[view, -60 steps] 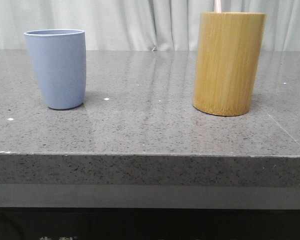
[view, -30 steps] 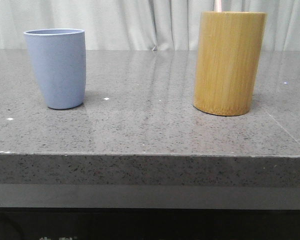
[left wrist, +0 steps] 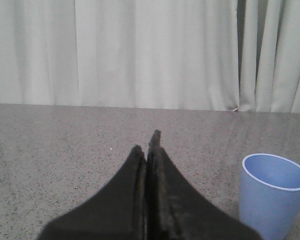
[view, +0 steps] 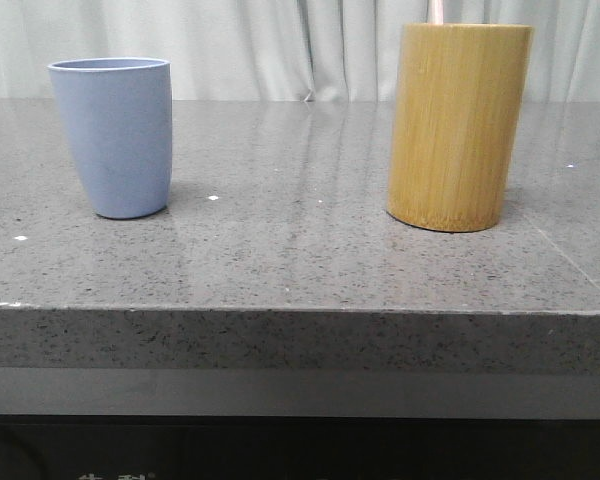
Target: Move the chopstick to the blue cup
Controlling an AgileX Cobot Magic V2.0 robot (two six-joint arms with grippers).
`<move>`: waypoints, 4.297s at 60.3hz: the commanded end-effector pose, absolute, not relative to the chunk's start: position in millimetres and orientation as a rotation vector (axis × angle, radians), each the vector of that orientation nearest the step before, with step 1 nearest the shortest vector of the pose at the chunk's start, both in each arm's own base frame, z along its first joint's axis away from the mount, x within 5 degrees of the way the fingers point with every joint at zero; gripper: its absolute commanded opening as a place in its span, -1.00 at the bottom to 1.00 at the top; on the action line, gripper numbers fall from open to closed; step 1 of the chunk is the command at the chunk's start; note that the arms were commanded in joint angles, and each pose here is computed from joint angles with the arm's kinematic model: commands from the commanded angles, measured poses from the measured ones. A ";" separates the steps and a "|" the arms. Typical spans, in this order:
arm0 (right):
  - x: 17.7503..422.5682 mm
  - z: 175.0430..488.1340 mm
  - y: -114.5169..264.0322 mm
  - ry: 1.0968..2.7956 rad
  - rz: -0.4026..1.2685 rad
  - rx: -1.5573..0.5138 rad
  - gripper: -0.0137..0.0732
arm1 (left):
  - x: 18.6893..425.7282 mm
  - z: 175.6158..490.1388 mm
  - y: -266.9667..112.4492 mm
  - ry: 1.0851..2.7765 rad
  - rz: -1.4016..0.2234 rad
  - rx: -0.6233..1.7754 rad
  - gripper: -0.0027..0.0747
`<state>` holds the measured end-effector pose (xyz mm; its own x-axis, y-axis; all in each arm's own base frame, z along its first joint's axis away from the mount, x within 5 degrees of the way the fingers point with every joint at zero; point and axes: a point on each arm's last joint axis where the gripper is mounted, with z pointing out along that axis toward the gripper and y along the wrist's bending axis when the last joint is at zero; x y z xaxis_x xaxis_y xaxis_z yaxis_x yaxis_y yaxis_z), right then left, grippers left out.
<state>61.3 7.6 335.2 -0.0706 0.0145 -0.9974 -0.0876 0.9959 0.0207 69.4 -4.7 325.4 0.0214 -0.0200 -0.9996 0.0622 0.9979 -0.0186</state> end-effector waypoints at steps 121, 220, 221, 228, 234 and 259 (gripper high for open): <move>76.8 356.4 8.0 1.594 0.123 -0.018 0.58 | 208.2 440.6 -80.0 1.907 -0.176 0.520 0.67; 76.8 355.7 8.2 1.601 0.125 -0.019 0.58 | 290.9 392.7 -209.8 2.436 -0.275 1.042 -0.98; 76.8 355.7 8.2 1.601 0.125 -0.019 0.58 | 289.6 394.2 -211.6 2.429 -0.283 1.046 -0.98; 76.8 355.7 8.2 1.601 0.125 -0.019 0.58 | 278.4 403.3 -226.4 2.380 -0.345 1.090 -0.98; 76.8 355.7 8.2 1.601 0.125 -0.019 0.58 | 273.4 403.3 -237.9 2.342 -0.366 1.116 -0.98; 76.7 355.6 8.2 1.602 0.125 -0.020 0.58 | 282.7 372.6 -270.8 2.377 -0.395 1.180 -0.84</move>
<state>75.7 9.5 339.3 -0.1261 0.0547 -0.9905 -0.0993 0.9928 0.0675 289.9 -270.6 343.7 -0.5621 0.7172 -0.4119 0.8011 0.5960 -0.0555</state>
